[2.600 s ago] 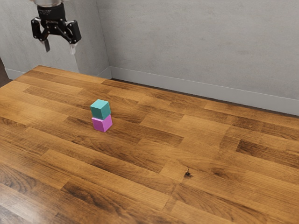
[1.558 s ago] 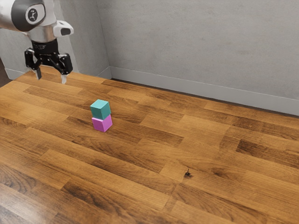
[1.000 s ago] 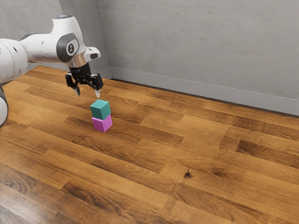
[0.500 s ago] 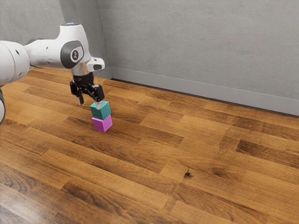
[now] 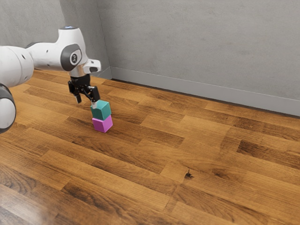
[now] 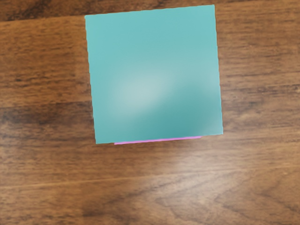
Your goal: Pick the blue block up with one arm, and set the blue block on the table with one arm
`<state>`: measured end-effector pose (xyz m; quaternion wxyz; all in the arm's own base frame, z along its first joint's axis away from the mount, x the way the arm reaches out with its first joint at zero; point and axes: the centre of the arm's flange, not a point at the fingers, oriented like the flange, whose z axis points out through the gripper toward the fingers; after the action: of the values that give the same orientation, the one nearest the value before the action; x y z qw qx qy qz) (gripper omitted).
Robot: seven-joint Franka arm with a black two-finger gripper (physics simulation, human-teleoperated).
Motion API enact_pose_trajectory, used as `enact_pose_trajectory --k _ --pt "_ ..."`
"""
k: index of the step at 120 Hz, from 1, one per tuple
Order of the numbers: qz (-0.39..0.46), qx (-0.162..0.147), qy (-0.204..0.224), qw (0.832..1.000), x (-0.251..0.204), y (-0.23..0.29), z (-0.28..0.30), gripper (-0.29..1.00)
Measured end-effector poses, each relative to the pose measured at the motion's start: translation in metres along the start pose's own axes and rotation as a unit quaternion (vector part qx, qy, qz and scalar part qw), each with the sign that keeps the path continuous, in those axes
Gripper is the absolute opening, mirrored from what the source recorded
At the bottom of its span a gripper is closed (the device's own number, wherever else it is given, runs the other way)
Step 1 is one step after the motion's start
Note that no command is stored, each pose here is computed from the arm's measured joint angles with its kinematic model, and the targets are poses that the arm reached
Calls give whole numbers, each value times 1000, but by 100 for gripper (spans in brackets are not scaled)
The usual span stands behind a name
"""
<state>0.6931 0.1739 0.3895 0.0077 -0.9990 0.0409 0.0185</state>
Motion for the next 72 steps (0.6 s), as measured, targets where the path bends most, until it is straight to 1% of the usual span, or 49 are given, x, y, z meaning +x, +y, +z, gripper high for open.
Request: enact_pose_trajectory --k 18,30,52,72 --pt "15 1 15 1000 14 -4 -4 70" --pt "18 -9 22 1000 20 -3 -3 70" --pt "4 -20 25 999 24 -2 2 70" --pt "-15 -20 34 999 37 -7 9 70"
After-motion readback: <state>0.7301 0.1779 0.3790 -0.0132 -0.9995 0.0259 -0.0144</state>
